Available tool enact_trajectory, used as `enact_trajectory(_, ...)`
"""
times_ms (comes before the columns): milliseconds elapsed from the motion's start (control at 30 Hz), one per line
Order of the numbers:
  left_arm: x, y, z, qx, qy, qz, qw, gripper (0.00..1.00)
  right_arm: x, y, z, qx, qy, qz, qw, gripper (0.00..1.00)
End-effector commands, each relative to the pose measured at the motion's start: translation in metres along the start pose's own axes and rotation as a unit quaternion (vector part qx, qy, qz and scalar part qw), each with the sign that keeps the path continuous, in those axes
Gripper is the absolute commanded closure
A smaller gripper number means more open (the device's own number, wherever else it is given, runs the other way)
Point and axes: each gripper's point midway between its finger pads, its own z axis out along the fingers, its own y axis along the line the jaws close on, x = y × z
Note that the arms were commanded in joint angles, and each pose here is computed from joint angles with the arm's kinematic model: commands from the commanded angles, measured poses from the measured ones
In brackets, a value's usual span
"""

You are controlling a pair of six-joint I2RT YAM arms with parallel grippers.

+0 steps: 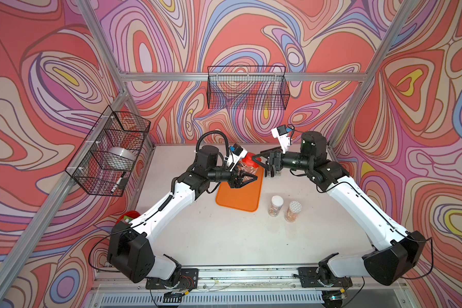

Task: Pour the candies out of the jar
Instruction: Unscrew the lid from the jar.

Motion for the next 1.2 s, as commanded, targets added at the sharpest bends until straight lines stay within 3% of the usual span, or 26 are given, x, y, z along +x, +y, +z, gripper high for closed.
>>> enact_trajectory(0, -0.017, 0.001, -0.009, -0.048, -0.016, 0.046, 0.998, 1.00, -0.014, -0.027, -0.007, 0.082, -0.032, 0.054, 0.995, 0.11)
enact_trajectory(200, -0.010, 0.016, -0.003, -0.102, 0.002, 0.058, 0.993, 1.00, 0.000, -0.018, 0.007, 0.122, -0.021, 0.041, 0.991, 0.12)
enact_trajectory(667, -0.012, 0.015, -0.002, -0.102, -0.005, 0.061, 0.993, 1.00, 0.030, -0.025, 0.030, 0.155, 0.008, 0.054, 0.986, 0.14)
enact_trajectory(833, -0.013, 0.013, -0.007, -0.108, -0.011, 0.070, 0.992, 1.00, 0.034, -0.045, 0.019, 0.217, 0.004, 0.062, 0.974, 0.16)
enact_trajectory(1167, -0.013, 0.009, -0.007, -0.101, -0.018, 0.070, 0.992, 1.00, 0.031, -0.047, 0.008, 0.224, 0.000, 0.075, 0.972, 0.21)
